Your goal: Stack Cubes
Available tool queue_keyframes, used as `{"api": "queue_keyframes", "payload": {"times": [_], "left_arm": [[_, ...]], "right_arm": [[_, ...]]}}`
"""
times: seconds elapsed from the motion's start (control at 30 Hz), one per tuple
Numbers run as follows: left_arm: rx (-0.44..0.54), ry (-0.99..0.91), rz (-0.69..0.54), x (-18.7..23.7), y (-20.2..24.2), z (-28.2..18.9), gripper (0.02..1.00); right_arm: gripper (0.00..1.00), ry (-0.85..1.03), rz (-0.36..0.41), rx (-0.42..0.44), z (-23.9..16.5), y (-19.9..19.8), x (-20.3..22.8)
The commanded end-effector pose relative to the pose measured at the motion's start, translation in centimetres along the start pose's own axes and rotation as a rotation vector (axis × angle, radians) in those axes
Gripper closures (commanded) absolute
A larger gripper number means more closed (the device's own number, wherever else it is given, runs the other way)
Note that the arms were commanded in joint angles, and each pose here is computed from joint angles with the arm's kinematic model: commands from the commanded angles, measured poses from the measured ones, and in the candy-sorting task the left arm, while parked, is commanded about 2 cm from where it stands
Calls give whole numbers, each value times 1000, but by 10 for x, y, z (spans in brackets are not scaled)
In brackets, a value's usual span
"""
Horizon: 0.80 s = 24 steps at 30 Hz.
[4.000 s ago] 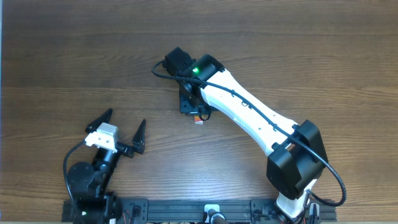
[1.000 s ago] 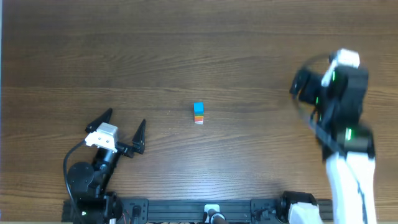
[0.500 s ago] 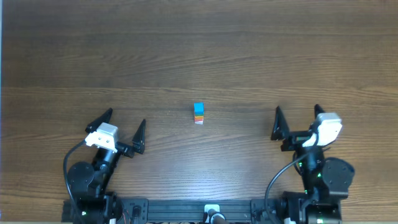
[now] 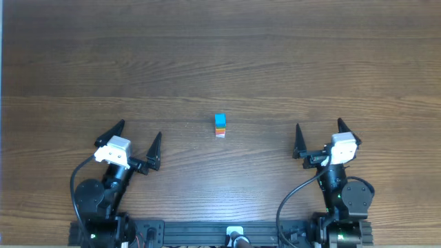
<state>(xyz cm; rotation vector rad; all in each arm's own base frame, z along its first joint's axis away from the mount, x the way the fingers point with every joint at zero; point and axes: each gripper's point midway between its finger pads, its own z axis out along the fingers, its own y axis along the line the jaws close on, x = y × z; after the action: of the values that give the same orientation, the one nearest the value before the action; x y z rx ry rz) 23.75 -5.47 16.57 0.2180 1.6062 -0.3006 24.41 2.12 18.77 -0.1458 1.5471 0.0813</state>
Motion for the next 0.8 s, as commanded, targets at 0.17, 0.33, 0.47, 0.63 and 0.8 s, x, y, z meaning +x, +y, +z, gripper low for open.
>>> {"api": "queue_keyframes", "payload": {"times": [0.17, 0.33, 0.47, 0.63, 0.8], "left_arm": [[15, 1, 12, 1, -3, 0, 20], [15, 1, 12, 1, -3, 0, 18], [15, 1, 12, 1, -3, 0, 20], [15, 1, 12, 1, -3, 0, 18], [15, 1, 12, 1, -3, 0, 23]], "right_arm": [[9, -13, -76, 28, 1, -2, 5], [7, 86, -61, 23, 0, -2, 29], [7, 88, -60, 22, 0, -2, 30], [7, 89, -60, 22, 0, -2, 30], [7, 89, -60, 22, 0, -2, 30]]}}
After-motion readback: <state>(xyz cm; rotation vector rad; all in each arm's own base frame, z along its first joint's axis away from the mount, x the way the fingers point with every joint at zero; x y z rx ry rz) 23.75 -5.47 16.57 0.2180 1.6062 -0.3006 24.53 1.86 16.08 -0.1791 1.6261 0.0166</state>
